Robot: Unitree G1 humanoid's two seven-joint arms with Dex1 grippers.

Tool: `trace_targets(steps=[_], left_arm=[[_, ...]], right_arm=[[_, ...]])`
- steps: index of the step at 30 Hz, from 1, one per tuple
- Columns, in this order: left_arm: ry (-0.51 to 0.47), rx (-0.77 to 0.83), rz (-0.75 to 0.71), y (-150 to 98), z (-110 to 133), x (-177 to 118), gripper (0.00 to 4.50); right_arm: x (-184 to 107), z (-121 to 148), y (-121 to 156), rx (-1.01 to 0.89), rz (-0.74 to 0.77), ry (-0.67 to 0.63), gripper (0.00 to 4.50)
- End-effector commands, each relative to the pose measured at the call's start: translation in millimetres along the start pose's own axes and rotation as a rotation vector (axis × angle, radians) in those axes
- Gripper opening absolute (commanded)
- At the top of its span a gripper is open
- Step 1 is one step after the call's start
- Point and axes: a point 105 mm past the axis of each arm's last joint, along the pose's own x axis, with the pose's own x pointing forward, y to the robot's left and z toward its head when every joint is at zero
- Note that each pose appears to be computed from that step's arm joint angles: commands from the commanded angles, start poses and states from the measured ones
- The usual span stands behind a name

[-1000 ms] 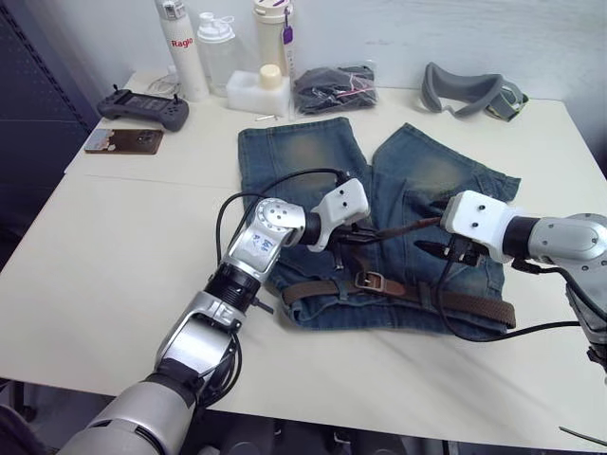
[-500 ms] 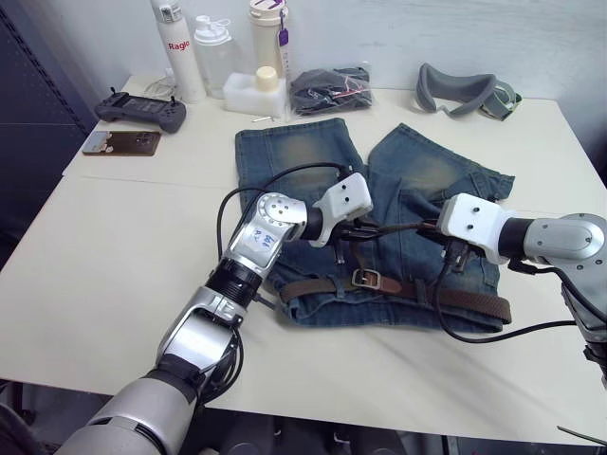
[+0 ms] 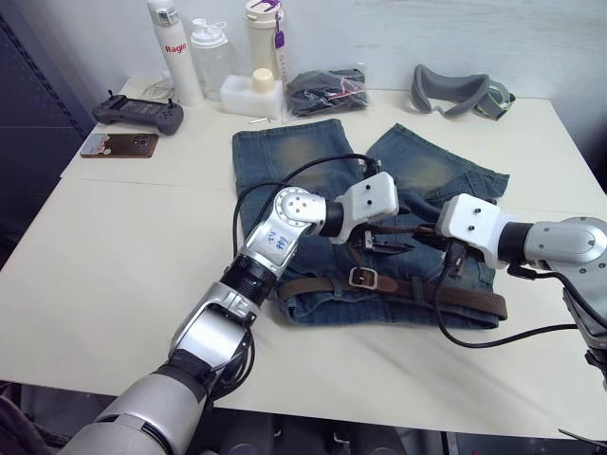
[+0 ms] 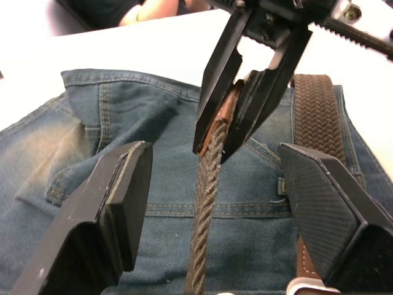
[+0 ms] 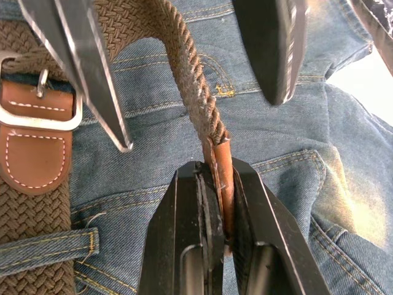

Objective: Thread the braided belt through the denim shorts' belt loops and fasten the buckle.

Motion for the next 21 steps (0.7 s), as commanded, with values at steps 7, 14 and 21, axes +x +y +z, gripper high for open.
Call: trace_targets(steps=[7, 14, 21], left_arm=[[-0.011, 0.115, -0.016, 3, 14, 6, 1.97], [-0.046, 0.133, -0.019, 1, 18, 7, 0.02], [0.003, 0.134, 0.011, 5, 5, 3, 0.0]], right_arm=[[-11, 9, -4, -0.016, -0.048, -0.016, 0.0], [-10, 9, -3, 0.029, -0.066, -0.026, 0.0], [-20, 2, -6, 0.175, -0.14, -0.067, 3.1]])
